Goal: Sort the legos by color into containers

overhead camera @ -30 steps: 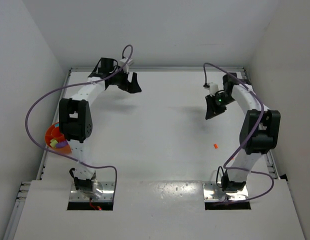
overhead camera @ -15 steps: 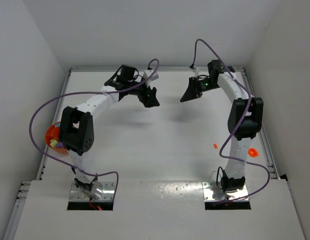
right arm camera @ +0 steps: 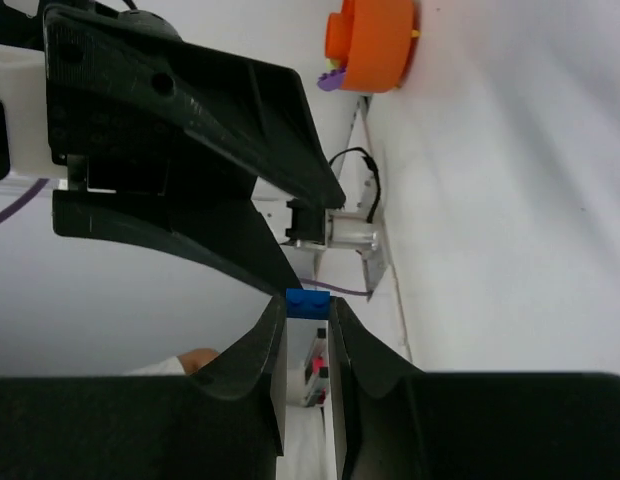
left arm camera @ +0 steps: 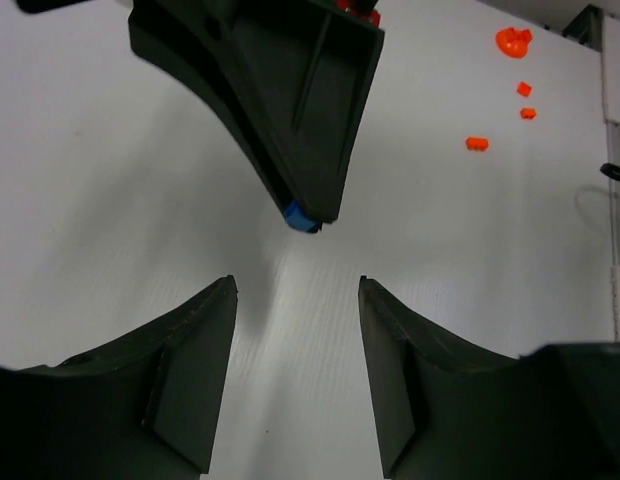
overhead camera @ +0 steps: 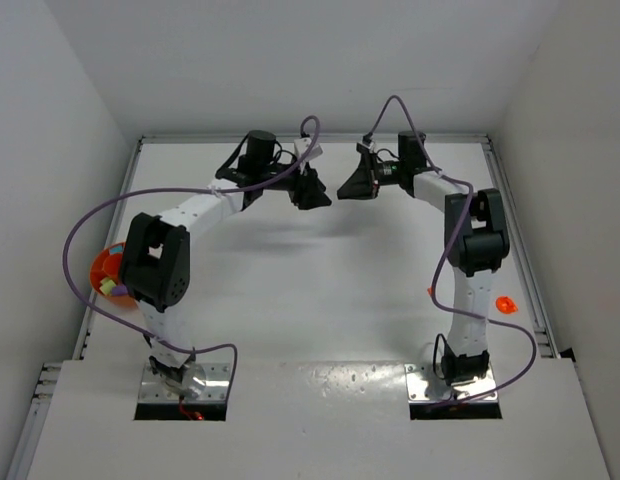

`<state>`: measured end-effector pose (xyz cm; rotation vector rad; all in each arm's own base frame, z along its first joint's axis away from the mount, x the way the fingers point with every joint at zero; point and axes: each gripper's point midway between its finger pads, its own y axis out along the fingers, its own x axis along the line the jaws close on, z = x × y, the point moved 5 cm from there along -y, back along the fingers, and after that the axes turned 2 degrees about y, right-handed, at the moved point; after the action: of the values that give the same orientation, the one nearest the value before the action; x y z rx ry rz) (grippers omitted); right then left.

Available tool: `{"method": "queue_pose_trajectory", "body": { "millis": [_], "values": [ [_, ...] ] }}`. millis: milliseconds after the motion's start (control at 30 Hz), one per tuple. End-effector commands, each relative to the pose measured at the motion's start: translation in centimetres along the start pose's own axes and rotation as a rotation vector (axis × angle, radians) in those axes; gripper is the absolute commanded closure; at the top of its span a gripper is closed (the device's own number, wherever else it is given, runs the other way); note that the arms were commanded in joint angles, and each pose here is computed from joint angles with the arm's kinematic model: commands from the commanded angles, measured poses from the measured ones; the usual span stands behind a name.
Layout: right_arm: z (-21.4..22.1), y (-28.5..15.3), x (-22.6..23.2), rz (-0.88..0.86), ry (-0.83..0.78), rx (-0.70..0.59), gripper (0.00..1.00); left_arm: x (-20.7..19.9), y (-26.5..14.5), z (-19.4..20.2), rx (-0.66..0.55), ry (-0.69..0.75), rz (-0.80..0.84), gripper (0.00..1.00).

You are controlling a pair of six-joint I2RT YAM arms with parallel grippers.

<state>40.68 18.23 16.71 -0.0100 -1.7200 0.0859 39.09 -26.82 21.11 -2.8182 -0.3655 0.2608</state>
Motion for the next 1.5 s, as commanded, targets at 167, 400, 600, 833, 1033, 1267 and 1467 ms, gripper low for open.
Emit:
{"method": "queue_pose_trajectory", "body": {
  "millis": [167, 400, 600, 833, 1033, 1267, 1467],
  "values": [
    [1.1, 0.5, 4.4, -0.119, -0.091, 0.171, 0.95, -3.1, -0.9, -4.5, -0.126, 0.146, 0.192, 0.41],
    [1.6, 1.3, 4.3, -0.122, -0.082, 0.191, 0.95, -3.4, -1.6, -4.0, -0.116, 0.194, 0.153, 0.38],
    [1.9, 2.1, 4.6, -0.124, -0.077, 0.213, 0.95, -2.9, -2.3, -4.4, -0.122, 0.231, 0.097, 0.43],
    [2.2, 2.9, 4.7, -0.127, -0.086, 0.231, 0.95, -2.1, -2.5, -4.0, -0.114, 0.235, 0.054, 0.46],
    [2.4, 2.8, 4.9, -0.127, -0.086, 0.231, 0.95, -1.2, -3.0, -3.7, -0.110, 0.230, 0.016, 0.47],
    [2.6, 3.5, 5.2, -0.129, -0.078, 0.250, 0.95, -1.2, -3.2, -3.6, -0.107, 0.239, 0.005, 0.61],
    [2.3, 3.6, 5.4, -0.128, -0.078, 0.251, 0.95, -1.4, -3.2, -3.6, -0.109, 0.239, 0.014, 0.69]
  ]
}}
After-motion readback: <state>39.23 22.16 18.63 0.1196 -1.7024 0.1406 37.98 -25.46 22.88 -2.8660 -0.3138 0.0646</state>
